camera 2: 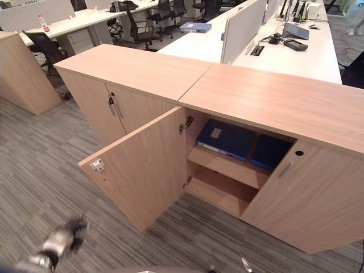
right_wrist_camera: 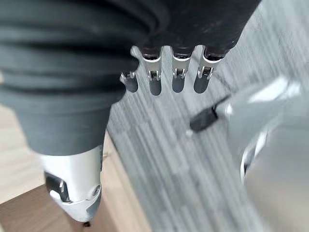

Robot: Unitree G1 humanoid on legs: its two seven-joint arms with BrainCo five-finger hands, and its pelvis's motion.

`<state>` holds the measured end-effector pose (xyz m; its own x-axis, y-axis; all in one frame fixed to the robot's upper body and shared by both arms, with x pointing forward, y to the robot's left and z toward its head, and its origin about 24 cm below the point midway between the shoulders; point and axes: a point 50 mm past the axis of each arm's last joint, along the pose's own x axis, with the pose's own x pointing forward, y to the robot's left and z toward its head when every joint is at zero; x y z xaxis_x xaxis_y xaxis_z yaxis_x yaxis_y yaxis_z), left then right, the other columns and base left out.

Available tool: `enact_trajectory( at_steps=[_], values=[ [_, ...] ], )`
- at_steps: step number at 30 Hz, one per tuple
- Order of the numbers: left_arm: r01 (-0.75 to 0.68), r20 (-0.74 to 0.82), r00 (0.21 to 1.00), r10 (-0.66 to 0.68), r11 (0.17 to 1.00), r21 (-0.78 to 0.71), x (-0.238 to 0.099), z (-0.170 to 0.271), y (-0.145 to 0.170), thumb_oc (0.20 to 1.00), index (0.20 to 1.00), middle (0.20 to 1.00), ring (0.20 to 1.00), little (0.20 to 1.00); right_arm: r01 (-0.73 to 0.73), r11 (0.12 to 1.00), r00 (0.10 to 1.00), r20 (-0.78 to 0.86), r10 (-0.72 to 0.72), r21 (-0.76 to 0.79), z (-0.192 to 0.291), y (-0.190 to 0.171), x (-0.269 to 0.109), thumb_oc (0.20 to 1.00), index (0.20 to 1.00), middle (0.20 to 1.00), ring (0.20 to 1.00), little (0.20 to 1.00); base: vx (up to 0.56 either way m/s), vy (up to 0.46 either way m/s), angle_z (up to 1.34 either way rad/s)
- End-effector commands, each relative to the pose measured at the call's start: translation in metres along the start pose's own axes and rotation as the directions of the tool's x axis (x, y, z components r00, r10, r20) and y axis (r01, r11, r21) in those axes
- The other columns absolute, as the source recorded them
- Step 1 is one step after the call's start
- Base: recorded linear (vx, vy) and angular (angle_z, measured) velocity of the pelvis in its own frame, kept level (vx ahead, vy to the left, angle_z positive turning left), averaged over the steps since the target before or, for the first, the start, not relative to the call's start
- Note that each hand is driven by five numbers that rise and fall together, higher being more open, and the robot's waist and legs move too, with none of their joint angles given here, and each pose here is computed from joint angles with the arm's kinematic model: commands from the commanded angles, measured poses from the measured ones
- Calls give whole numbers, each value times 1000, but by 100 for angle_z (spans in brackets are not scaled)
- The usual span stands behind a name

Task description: Put the empty folder in the office cabinet

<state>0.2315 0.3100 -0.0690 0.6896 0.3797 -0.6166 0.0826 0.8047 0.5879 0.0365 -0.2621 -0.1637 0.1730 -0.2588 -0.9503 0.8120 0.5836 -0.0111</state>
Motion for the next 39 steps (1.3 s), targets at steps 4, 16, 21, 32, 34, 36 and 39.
enact_trajectory(
  at_steps=[4, 16, 21, 32, 34, 36, 39],
  values=[
    [-95, -128, 988, 86, 994, -61, 3, -11, 44, 1000, 1000, 1000, 1000, 1000, -51, 999, 998, -47, 52, 7, -9, 21, 2, 1000, 1000, 1000, 1000, 1000, 33, -12, -16],
    [-204, -70, 978, 198, 975, -87, 3, 29, 101, 1000, 1000, 1000, 1000, 1000, -58, 998, 998, -37, 59, 23, -5, 18, 2, 1000, 1000, 1000, 1000, 1000, 12, 4, -6],
    [-216, 62, 973, 222, 972, -91, 5, 75, 110, 1000, 1000, 1000, 1000, 1000, -59, 998, 998, -31, 59, 14, -3, 17, 2, 1000, 1000, 1000, 1000, 1000, 0, 0, 0],
    [-15, 421, 903, 88, 985, -174, -4, 185, 32, 1000, 1000, 1000, 1000, 1000, -67, 998, 998, 3, 67, 3, 3, 26, 2, 1000, 1000, 1000, 1000, 1000, -5, 1, 1],
    [87, 299, 953, -41, 986, -141, 3, 150, -23, 1000, 1000, 1000, 1000, 1000, -76, 997, 997, 3, 76, -3, 2, 37, 2, 1000, 1000, 1000, 1000, 1000, 6, -2, 6],
    [137, 278, 957, -85, 976, -172, 2, 139, -43, 1000, 1000, 1000, 1000, 1000, -59, 998, 998, -6, 59, -4, -1, 33, 2, 1000, 1000, 1000, 1000, 1000, 22, -3, -9],
    [202, 258, 953, -156, 965, -164, -3, 124, -74, 1000, 1000, 1000, 1000, 1000, -20, 1000, 1000, -24, 20, -20, -6, 22, 2, 1000, 1000, 1000, 1000, 1000, 10, -3, -4]
  ],
)
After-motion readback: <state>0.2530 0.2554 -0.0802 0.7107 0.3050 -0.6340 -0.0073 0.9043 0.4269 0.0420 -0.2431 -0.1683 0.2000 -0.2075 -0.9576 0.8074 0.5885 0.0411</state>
